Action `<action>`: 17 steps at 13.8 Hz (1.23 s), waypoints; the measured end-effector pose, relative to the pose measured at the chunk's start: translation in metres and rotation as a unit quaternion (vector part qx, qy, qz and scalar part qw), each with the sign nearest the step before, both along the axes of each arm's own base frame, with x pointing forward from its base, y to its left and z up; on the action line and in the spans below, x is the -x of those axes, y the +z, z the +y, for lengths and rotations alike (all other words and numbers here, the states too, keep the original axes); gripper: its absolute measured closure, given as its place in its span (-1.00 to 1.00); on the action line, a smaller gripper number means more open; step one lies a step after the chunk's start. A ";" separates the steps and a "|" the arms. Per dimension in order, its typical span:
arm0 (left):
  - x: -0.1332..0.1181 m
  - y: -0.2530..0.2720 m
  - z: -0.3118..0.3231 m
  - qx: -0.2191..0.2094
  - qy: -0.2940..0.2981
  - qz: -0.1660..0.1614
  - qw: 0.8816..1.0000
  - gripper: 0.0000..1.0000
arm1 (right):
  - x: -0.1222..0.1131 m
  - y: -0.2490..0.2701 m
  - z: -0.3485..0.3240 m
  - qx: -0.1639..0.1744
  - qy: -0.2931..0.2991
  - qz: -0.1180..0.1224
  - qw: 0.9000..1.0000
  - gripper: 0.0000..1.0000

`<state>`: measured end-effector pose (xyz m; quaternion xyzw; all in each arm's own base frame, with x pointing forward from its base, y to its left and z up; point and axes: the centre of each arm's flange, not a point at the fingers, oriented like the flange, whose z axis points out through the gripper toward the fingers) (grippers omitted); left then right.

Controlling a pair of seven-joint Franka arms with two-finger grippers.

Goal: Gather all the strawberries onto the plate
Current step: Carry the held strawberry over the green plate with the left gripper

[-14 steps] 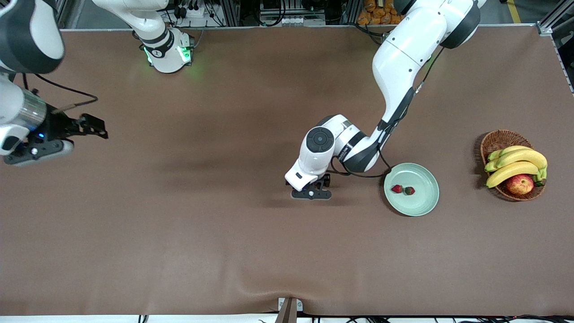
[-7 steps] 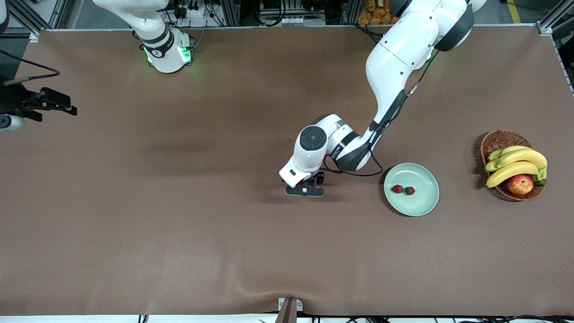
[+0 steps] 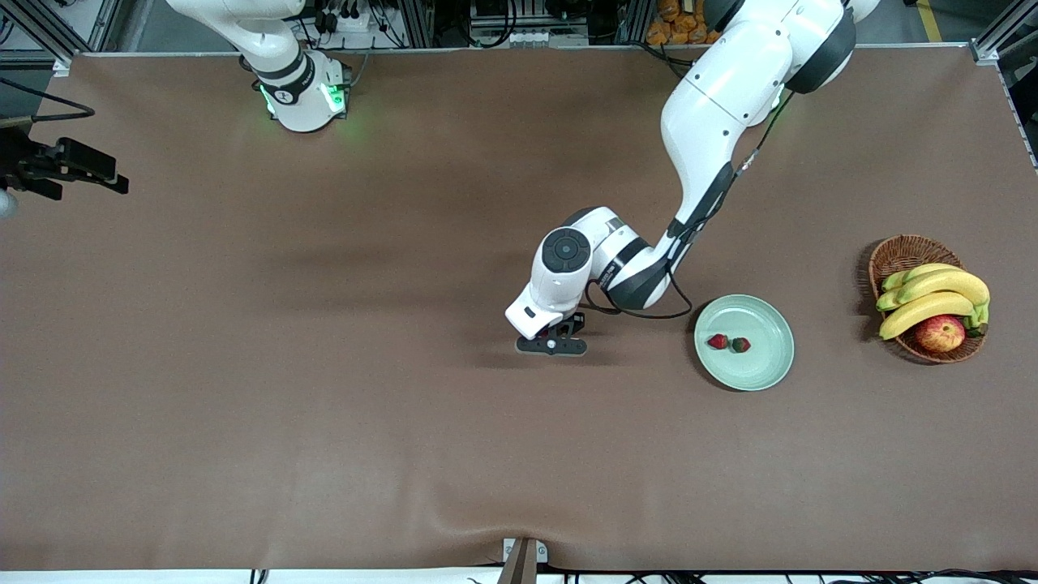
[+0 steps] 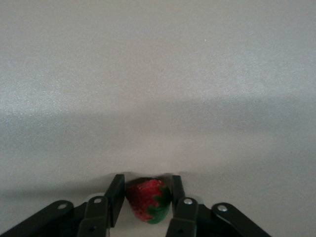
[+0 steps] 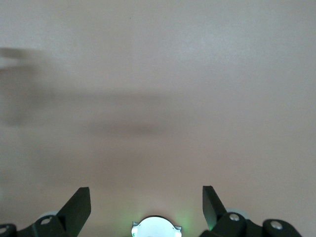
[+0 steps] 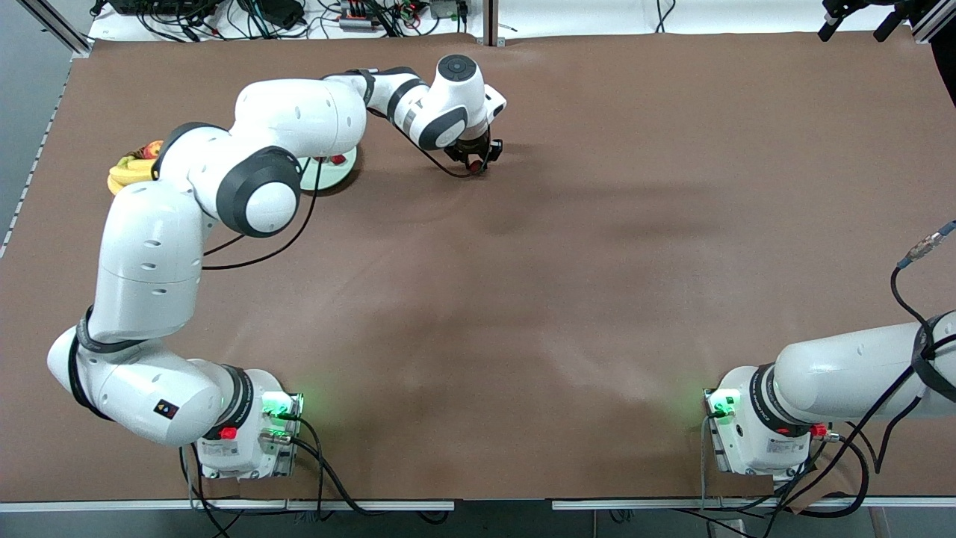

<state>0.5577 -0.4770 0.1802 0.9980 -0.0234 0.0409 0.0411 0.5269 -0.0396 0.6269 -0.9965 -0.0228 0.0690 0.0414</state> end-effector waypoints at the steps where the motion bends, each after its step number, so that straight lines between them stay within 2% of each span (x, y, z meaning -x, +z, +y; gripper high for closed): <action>1: 0.000 0.000 0.000 0.000 0.000 0.000 1.000 0.11 | 0.000 0.003 0.000 0.001 0.000 -0.003 1.000 -1.00; 2: 0.000 0.000 0.000 0.000 0.000 0.000 1.000 0.19 | 0.000 0.006 0.000 0.004 0.001 -0.006 1.000 -1.00; 6: -0.006 0.003 0.004 0.000 0.005 -0.005 1.000 0.27 | 0.000 0.016 -0.002 0.022 -0.001 -0.015 1.000 -1.00; 10: -0.036 0.019 0.034 -0.001 0.033 -0.012 0.999 0.27 | 0.001 0.022 -0.008 0.026 -0.007 -0.020 0.999 -1.00; 15: -0.060 0.054 0.087 -0.052 0.067 0.014 0.996 0.27 | 0.001 0.027 -0.008 0.028 -0.025 -0.025 0.999 -1.00; 17: -0.069 0.063 0.121 -0.074 0.073 0.007 0.995 0.27 | 0.000 0.031 -0.008 0.032 -0.055 -0.028 0.998 -1.00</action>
